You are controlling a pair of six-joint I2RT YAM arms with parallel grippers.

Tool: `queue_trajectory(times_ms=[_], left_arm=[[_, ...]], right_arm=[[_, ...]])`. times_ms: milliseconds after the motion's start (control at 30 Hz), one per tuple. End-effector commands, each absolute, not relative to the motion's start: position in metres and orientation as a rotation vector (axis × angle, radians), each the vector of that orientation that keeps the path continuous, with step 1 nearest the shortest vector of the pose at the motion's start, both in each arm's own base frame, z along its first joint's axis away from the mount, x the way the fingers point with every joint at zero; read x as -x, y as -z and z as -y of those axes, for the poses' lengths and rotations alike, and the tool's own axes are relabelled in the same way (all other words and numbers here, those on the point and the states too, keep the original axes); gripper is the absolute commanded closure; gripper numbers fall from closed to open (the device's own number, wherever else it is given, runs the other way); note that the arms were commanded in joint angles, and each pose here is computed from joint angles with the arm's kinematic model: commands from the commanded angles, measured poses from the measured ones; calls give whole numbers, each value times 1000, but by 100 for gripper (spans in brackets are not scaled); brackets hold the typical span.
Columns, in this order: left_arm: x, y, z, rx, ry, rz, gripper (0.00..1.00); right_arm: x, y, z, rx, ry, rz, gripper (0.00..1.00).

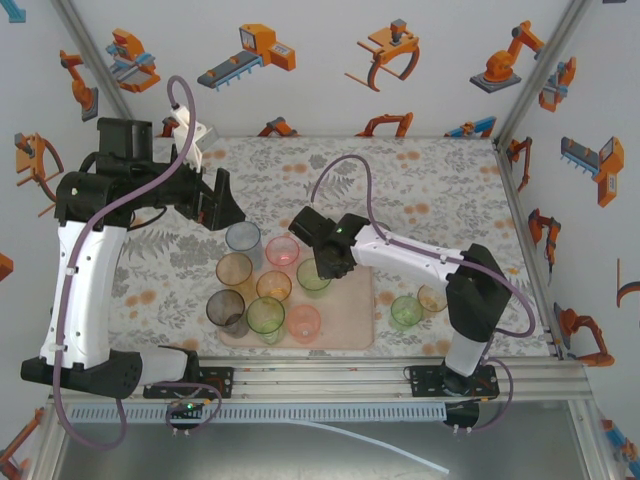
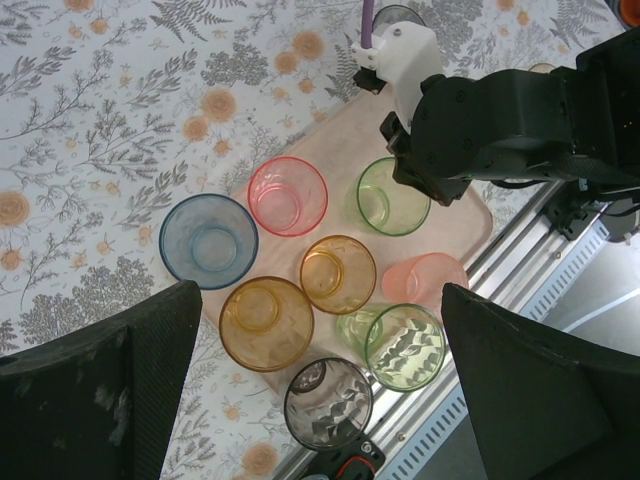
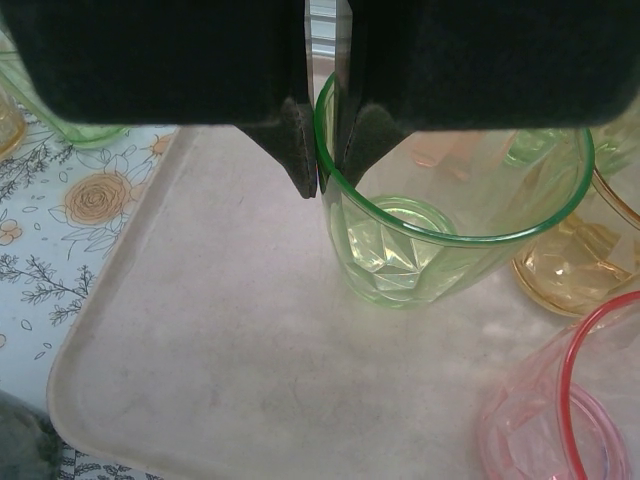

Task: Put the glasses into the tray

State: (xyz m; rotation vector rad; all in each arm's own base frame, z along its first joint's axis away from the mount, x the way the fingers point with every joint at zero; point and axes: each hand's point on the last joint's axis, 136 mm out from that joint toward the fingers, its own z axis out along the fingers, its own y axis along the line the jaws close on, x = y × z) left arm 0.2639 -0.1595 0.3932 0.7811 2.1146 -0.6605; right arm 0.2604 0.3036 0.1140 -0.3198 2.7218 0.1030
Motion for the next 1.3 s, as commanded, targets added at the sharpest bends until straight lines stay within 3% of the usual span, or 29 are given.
queue_trajectory(times_ms=[0,1267], left_arm=[[-252,-409,162,-784,700,-2073,3],[-256,-395,163,-782,708,-2105,3]], right_arm=[[-265,-115,-311,307,-106,-2704,92],[-269,-96,-316,319,-83,-2720,87]])
